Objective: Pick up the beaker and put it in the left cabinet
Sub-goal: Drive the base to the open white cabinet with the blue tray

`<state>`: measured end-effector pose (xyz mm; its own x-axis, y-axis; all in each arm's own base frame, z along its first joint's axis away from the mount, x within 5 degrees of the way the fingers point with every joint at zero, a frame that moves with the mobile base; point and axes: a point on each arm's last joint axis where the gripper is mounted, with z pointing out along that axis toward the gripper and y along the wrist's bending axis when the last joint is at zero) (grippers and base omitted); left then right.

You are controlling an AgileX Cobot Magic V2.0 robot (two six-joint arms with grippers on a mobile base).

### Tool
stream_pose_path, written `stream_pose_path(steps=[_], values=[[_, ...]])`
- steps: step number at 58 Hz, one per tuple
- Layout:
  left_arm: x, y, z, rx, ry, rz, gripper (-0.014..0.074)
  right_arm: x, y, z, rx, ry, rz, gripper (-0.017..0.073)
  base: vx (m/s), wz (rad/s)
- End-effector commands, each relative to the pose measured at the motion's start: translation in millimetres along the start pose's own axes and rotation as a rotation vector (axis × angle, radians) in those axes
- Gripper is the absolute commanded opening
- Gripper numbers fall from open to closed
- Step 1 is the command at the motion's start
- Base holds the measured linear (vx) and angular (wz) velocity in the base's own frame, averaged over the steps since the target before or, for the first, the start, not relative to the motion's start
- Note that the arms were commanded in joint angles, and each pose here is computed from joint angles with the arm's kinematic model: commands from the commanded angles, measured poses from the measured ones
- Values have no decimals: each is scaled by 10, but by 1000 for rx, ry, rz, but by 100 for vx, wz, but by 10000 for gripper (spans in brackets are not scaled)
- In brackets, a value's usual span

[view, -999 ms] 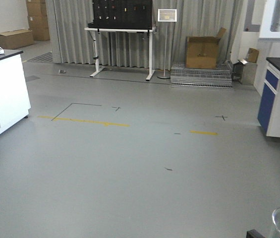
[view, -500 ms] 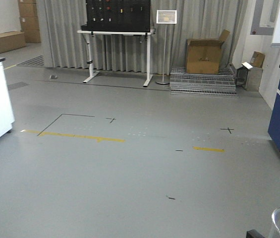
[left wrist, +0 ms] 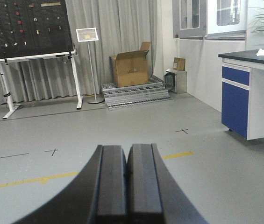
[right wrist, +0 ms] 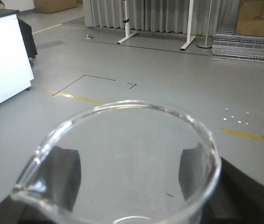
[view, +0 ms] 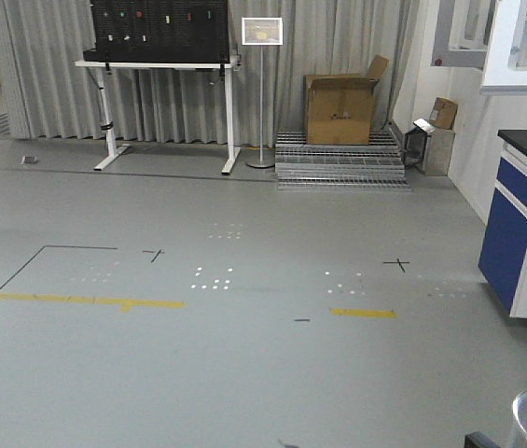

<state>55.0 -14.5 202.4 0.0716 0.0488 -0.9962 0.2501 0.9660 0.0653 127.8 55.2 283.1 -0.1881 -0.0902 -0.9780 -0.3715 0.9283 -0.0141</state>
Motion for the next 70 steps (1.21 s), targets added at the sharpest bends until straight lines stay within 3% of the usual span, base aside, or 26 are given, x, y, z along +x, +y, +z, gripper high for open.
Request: stream_pose_path(steps=[1, 70], values=[[-32, 3, -13, -5, -87, -11, 1, -111, 11, -17, -15, -40, -13, -4, 70, -8], [-31, 3, -12, -5, -85, -11, 1, -111, 12, -17, -16, -41, -13, -4, 73, -6]])
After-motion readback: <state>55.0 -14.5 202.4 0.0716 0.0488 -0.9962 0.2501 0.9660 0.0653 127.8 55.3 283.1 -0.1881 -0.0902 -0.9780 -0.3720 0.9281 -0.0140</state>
